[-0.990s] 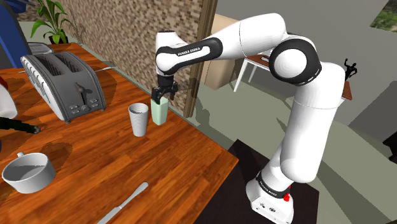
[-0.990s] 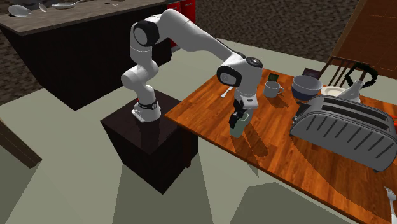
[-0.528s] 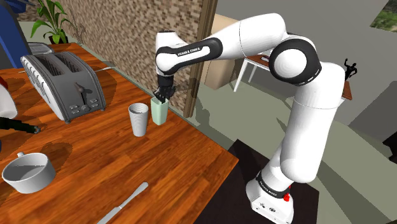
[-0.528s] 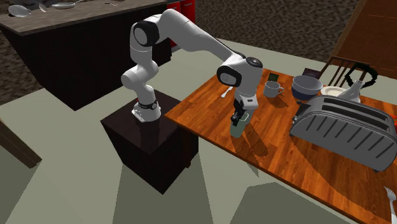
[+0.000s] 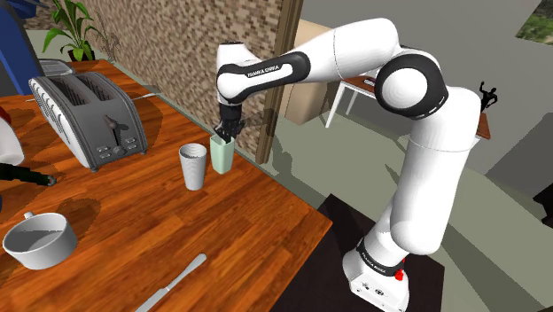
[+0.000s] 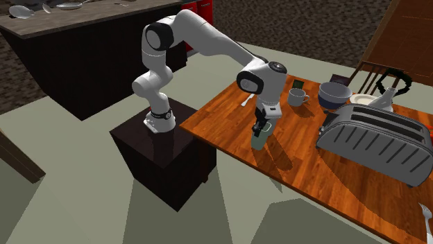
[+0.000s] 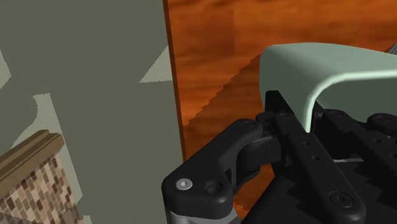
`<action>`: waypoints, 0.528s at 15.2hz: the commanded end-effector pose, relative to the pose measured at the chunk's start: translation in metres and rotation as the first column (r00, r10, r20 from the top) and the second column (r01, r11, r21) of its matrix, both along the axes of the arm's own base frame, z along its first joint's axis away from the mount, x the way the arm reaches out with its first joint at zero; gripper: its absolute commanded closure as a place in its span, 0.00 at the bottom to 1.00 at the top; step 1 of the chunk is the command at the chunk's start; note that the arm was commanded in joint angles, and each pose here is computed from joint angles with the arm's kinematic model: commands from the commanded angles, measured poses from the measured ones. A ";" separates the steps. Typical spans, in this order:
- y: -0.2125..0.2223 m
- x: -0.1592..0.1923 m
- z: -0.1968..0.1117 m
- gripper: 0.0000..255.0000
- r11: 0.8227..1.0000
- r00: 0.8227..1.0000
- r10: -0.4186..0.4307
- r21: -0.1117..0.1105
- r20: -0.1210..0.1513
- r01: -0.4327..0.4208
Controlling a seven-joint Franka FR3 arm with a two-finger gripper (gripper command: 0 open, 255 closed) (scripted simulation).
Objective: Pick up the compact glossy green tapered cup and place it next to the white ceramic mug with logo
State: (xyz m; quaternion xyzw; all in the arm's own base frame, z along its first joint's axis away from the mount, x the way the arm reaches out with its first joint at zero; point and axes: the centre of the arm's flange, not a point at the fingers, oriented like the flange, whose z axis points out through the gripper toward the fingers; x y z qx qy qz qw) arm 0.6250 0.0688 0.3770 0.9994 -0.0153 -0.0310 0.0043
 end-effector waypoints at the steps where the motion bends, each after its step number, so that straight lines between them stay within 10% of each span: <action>1: 0.000 0.000 0.008 1.00 1.000 1.000 0.000 0.000 0.000 0.000; 8: 0.000 0.000 0.045 1.00 1.000 1.000 0.000 0.000 0.000 0.000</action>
